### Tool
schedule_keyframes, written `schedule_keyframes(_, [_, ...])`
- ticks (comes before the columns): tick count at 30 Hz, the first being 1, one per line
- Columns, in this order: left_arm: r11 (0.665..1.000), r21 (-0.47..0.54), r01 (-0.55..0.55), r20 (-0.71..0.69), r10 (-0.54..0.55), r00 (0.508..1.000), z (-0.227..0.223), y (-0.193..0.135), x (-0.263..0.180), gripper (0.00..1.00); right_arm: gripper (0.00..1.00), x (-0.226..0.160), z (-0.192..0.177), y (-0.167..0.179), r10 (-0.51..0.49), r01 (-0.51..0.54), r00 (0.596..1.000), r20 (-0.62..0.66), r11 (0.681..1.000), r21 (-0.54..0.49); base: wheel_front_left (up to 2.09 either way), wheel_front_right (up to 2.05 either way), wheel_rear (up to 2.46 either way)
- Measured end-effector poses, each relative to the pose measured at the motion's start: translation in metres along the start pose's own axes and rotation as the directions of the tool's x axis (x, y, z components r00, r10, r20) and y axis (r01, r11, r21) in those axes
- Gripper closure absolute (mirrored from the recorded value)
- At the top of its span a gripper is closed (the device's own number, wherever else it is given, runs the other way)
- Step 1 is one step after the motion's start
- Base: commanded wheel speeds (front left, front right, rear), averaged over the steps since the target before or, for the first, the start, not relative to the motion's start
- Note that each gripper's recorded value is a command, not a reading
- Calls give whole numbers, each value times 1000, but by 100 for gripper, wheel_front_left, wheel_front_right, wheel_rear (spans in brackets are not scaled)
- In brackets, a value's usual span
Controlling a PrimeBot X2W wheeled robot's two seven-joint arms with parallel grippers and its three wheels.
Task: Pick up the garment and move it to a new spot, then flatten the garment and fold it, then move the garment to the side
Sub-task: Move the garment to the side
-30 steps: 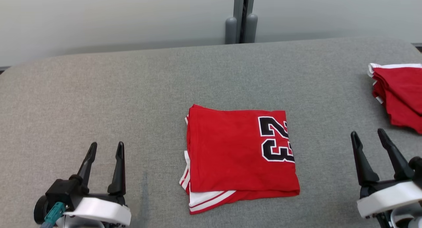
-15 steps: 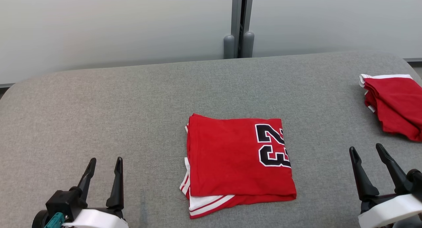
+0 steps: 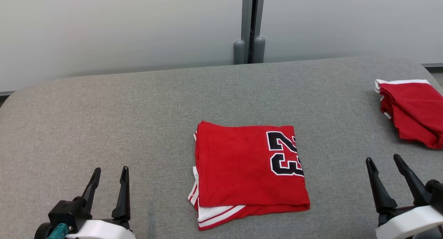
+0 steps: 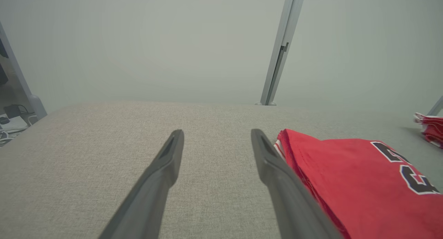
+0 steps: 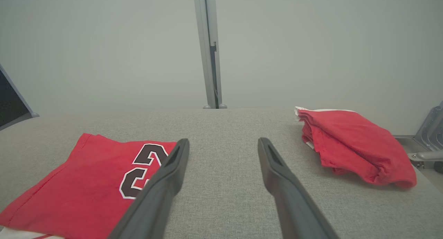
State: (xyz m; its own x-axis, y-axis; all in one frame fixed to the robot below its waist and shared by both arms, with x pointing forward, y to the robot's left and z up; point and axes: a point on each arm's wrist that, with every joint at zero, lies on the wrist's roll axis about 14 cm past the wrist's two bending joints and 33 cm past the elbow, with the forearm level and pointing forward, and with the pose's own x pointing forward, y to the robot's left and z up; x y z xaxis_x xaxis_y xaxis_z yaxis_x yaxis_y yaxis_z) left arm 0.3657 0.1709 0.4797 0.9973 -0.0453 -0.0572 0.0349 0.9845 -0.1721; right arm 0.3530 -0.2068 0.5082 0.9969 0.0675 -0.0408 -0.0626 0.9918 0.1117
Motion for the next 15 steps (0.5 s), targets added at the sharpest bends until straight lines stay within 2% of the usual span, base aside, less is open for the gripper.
schedule_keyframes(15, [1000, 1, -8, -1, 8, 1000, 1, 1, 0, 0, 0, 1, -3, -1, -2, 3, 1000, -5, 1000, 9, 0, 0, 0])
